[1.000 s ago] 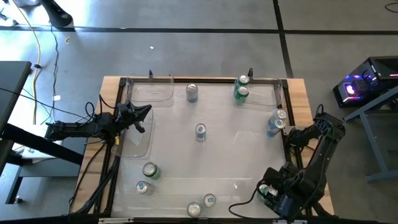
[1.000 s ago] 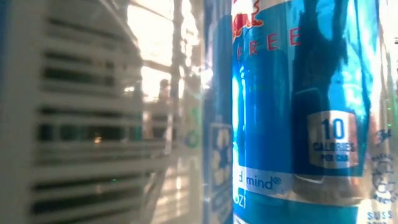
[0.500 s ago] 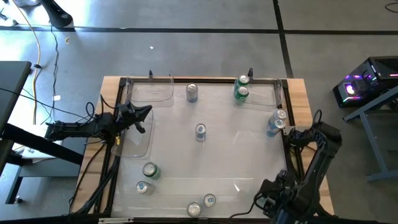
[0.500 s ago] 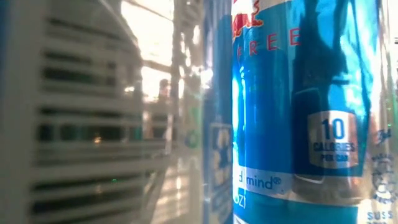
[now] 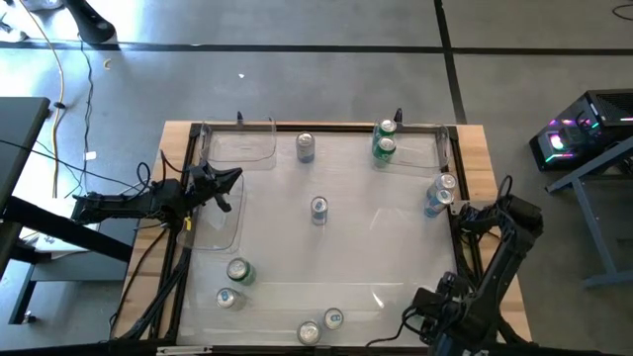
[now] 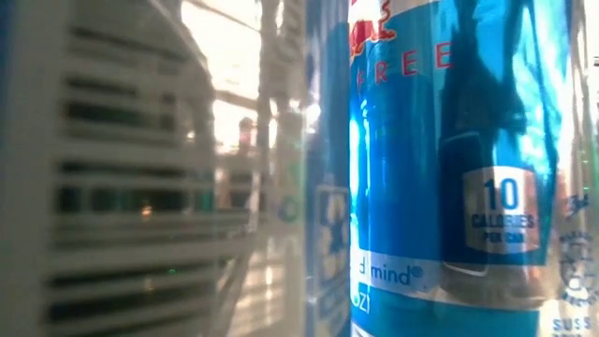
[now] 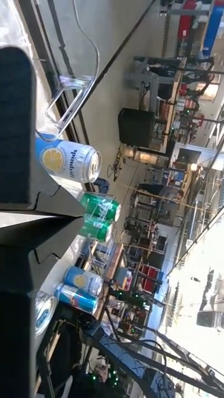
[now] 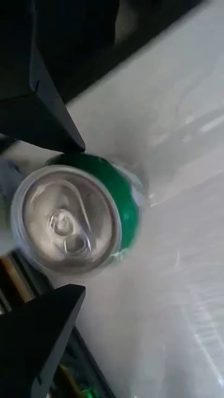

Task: Sort soda cans
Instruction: Put the bottom right green soda can into the top right transparent bin

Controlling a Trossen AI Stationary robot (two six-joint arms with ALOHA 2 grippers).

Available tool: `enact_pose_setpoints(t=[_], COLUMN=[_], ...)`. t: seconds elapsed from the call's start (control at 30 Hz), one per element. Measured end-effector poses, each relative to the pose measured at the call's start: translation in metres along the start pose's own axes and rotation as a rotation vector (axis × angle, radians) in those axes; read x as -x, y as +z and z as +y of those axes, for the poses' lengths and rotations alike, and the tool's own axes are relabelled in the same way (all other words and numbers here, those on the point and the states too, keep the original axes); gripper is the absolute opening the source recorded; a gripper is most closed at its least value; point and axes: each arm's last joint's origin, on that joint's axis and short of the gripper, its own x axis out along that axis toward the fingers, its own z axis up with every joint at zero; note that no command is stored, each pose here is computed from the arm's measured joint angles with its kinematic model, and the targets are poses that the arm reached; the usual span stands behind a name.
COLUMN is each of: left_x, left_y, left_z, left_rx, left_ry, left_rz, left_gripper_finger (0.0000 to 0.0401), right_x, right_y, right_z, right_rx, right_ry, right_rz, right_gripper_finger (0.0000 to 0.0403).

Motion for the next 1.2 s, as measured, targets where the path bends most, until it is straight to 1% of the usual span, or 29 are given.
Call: enact_pose_setpoints(t=[0.27,0.6,0.77,1.03,1.2], left_x=[0.0,0.0,0.0,0.0,0.0], left_y=[0.003,0.003,0.003,0.003,0.004], left_z=[0.0,-0.001,-0.001,-0.001,-0.001], left_rx=[0.017,0.022,0.035,0.049,0.051], left_ry=[-0.005,-0.006,-0.006,-0.007,-0.027], left_rz=[-0.027,-0.031,-0.031,-0.031,-0.032], left_gripper_finger=[0.001,0.001,0.001,0.001,0.001], right_x=[-0.028,-0.052,-0.055,-0.052,-0.051], right_y=[-0.003,-0.004,-0.002,0.009,0.014], right_z=[0.002,0.003,0.001,0.003,0.002], right_rx=[0.04,0.094,0.09,0.156,0.167], right_ry=[0.003,0.031,0.028,0.037,0.05], right_rz=[0.028,0.026,0.005,-0.023,-0.025], right_gripper_finger=[0.0358,0.0358,0.0358,0.0358,0.0358])
